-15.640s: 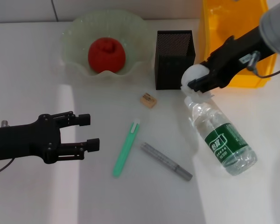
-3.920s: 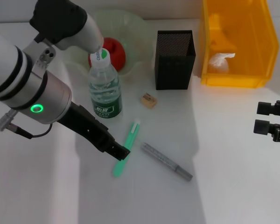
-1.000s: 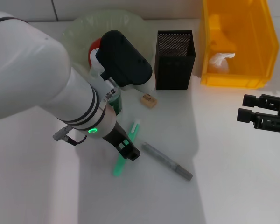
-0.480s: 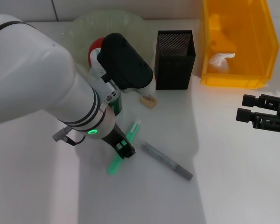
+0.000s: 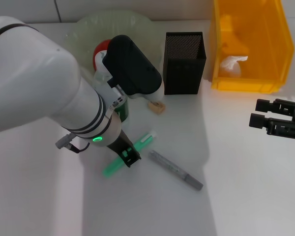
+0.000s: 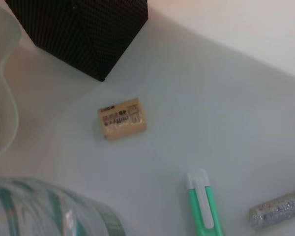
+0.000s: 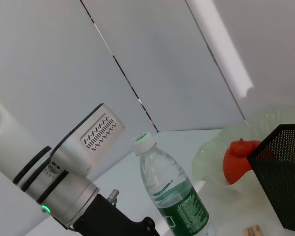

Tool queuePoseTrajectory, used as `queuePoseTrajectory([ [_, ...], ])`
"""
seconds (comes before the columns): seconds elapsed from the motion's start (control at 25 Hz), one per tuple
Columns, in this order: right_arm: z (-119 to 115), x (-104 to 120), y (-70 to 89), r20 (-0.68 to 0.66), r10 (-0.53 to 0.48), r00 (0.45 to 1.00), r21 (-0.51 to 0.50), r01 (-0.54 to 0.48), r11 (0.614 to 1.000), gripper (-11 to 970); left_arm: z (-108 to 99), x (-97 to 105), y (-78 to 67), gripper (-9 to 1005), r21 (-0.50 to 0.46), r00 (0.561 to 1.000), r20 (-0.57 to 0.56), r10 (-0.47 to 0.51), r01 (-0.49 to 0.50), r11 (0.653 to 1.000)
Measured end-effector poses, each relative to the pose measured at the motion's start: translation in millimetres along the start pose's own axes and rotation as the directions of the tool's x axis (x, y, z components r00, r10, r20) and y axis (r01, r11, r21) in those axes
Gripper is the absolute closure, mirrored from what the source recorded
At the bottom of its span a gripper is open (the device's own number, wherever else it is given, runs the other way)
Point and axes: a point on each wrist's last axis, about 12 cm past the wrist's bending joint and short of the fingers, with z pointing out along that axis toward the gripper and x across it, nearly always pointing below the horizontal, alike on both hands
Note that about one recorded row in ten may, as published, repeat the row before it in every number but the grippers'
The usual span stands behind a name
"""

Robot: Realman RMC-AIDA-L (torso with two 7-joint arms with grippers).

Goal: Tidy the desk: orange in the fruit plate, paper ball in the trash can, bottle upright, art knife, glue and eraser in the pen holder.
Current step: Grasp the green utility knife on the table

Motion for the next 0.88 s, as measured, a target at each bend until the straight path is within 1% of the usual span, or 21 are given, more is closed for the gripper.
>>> queuePoseTrajectory([
  [0.52, -0.1, 0.1, 0.0, 0.0, -0.006, 1.0, 0.0, 0.006, 1.0, 220, -0.7, -1.3, -1.0, 820, -0.003, 1.0, 0.009, 0.017, -0.017, 1.0],
  [0.88, 0.2, 3.2, -0.1, 0.006, 0.009, 1.0, -0.006, -0.009, 1.0, 220, -4.8, -4.0, -2.7, 841, -0.008, 0.999, 0.026, 0.03, -0.03, 1.0],
])
